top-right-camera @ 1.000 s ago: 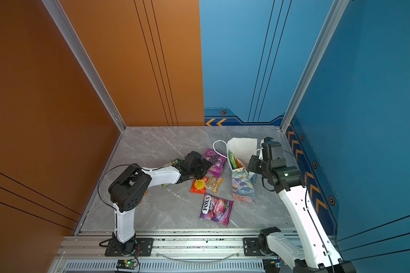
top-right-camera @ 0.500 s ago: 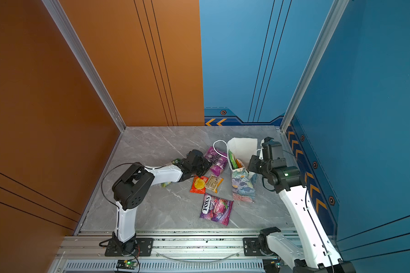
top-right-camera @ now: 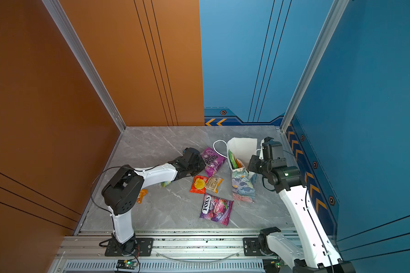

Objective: Place the snacks into the paper bag
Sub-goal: 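Grasp the purple grape packet edge with the left gripper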

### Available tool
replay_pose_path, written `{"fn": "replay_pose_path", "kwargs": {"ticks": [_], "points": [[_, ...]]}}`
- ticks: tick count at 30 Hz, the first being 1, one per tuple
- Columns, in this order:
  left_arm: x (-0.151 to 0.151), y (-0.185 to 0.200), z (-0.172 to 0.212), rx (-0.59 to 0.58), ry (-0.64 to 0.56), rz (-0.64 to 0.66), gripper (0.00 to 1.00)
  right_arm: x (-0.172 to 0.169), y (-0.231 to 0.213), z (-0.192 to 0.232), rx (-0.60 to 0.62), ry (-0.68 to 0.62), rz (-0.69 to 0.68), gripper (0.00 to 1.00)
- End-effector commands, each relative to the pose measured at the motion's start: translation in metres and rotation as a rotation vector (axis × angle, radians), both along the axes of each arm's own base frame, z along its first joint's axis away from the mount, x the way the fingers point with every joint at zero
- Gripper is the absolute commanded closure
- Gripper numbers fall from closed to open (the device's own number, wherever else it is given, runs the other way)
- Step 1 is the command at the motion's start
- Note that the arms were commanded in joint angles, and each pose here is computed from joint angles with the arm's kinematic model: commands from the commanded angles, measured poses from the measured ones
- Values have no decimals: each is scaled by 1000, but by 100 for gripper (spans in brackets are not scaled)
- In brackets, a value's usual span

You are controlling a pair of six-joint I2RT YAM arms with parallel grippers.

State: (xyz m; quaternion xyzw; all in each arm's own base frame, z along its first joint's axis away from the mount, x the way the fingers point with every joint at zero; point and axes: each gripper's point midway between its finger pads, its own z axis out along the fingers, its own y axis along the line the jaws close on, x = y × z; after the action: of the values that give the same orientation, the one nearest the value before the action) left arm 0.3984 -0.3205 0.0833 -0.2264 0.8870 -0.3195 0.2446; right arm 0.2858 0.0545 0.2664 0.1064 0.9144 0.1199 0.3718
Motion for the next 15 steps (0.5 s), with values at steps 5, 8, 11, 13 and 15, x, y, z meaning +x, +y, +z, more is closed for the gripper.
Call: {"fn": "replay_pose_path", "kwargs": {"ticks": [5, 8, 11, 13, 15], "points": [[3, 32, 44, 249, -125, -68, 100, 1, 0, 1, 3, -6, 0, 98], [-1, 37, 56, 326, -141, -130, 100, 2, 1, 3, 8, -3, 0, 99], [-6, 42, 72, 396, -186, -185, 100, 1, 0, 4, 5, -9, -1, 99], [-10, 46, 86, 435, -221, -216, 100, 1, 0, 5, 3, -10, -3, 98], [-15, 53, 105, 481, -271, -245, 100, 2, 0, 7, 2, -16, -2, 99]]}}
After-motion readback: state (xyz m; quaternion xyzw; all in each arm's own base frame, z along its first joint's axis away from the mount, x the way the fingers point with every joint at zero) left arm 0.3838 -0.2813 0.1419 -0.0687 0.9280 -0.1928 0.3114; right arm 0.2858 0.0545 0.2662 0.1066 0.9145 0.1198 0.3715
